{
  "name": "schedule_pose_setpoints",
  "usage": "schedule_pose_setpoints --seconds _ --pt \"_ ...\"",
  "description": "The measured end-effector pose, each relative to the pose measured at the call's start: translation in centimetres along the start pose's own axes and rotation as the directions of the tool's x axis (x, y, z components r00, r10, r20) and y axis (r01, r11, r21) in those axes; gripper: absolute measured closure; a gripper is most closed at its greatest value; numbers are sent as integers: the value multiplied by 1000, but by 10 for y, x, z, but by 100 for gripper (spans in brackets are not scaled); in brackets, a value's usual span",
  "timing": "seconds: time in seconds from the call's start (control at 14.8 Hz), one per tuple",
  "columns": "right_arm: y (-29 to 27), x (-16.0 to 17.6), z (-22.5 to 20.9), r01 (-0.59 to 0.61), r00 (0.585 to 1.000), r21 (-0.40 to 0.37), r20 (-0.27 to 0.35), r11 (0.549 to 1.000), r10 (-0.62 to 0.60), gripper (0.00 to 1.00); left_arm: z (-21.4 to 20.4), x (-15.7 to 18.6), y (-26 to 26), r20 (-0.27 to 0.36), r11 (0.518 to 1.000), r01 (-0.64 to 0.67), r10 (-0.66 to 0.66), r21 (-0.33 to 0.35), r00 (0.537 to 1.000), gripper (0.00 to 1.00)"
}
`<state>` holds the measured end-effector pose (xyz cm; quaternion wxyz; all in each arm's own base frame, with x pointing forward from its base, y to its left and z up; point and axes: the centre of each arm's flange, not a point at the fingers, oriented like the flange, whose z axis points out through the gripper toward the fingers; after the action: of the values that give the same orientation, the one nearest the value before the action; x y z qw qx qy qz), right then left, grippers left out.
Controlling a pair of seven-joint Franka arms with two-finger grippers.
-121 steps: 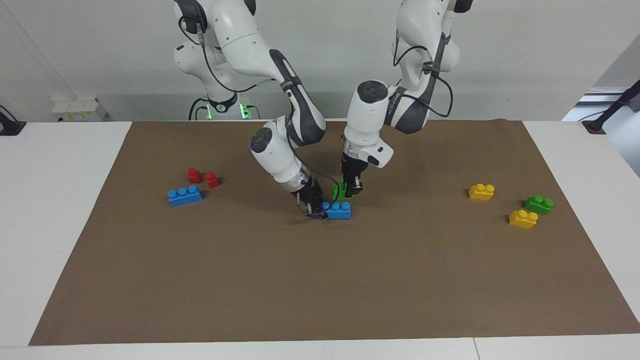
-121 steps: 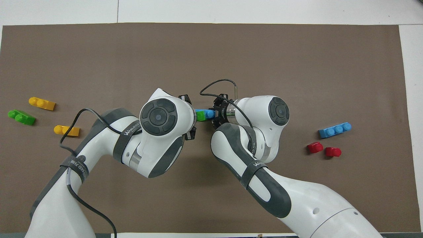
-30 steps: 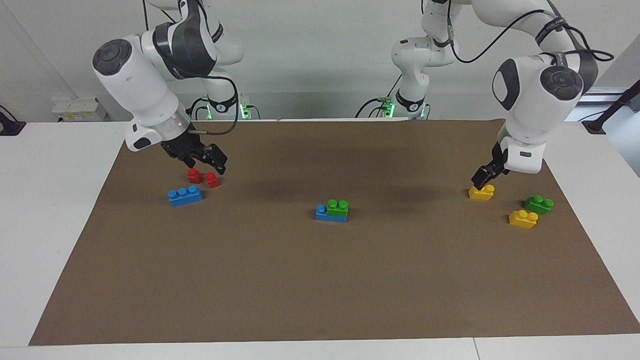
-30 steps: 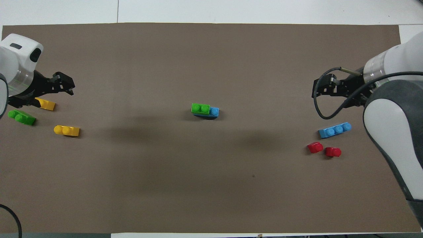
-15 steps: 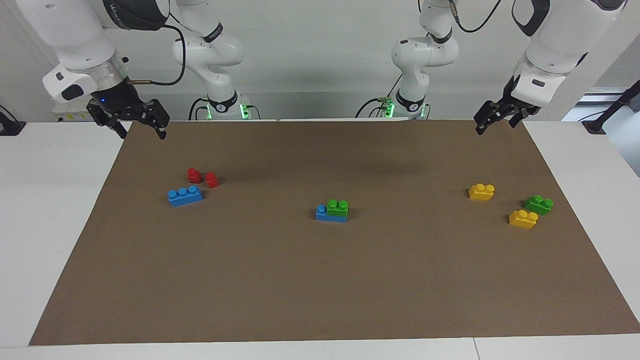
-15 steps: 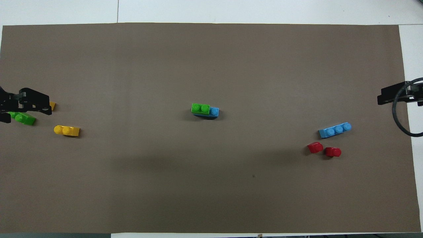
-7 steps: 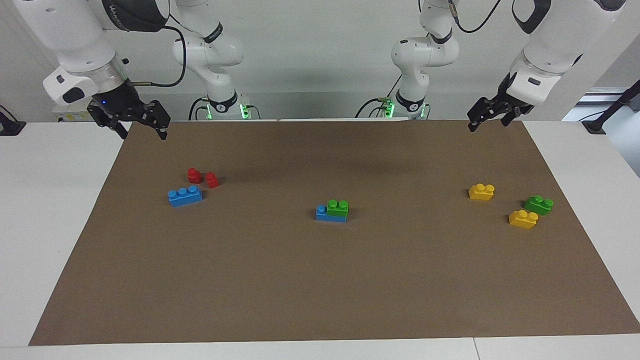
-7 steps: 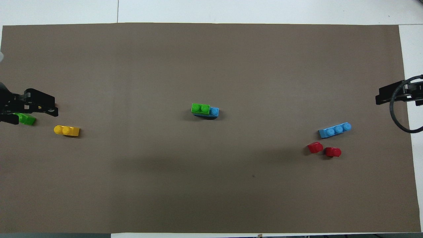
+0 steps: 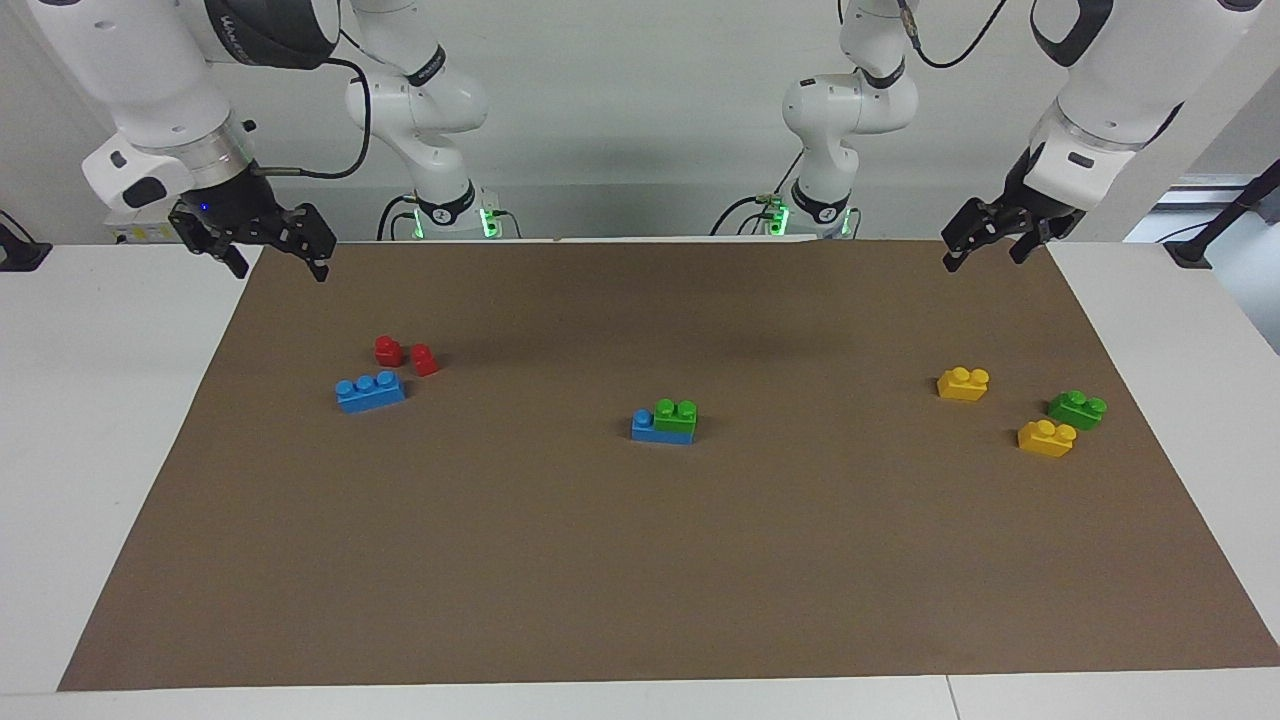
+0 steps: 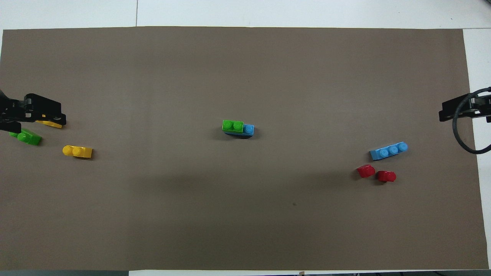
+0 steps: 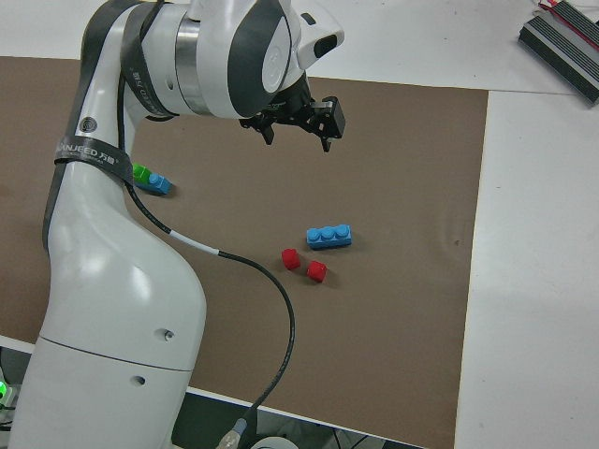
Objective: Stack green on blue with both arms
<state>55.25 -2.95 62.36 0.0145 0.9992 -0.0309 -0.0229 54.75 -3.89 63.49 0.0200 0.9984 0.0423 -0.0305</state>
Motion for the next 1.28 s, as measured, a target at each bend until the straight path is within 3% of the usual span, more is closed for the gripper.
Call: schedule_pose_setpoints --seconds 1.28 --pt "2 -1 2 -4 1000 0 14 1000 4 0 -1 0 -3 -1 997 -71 71 15 997 0"
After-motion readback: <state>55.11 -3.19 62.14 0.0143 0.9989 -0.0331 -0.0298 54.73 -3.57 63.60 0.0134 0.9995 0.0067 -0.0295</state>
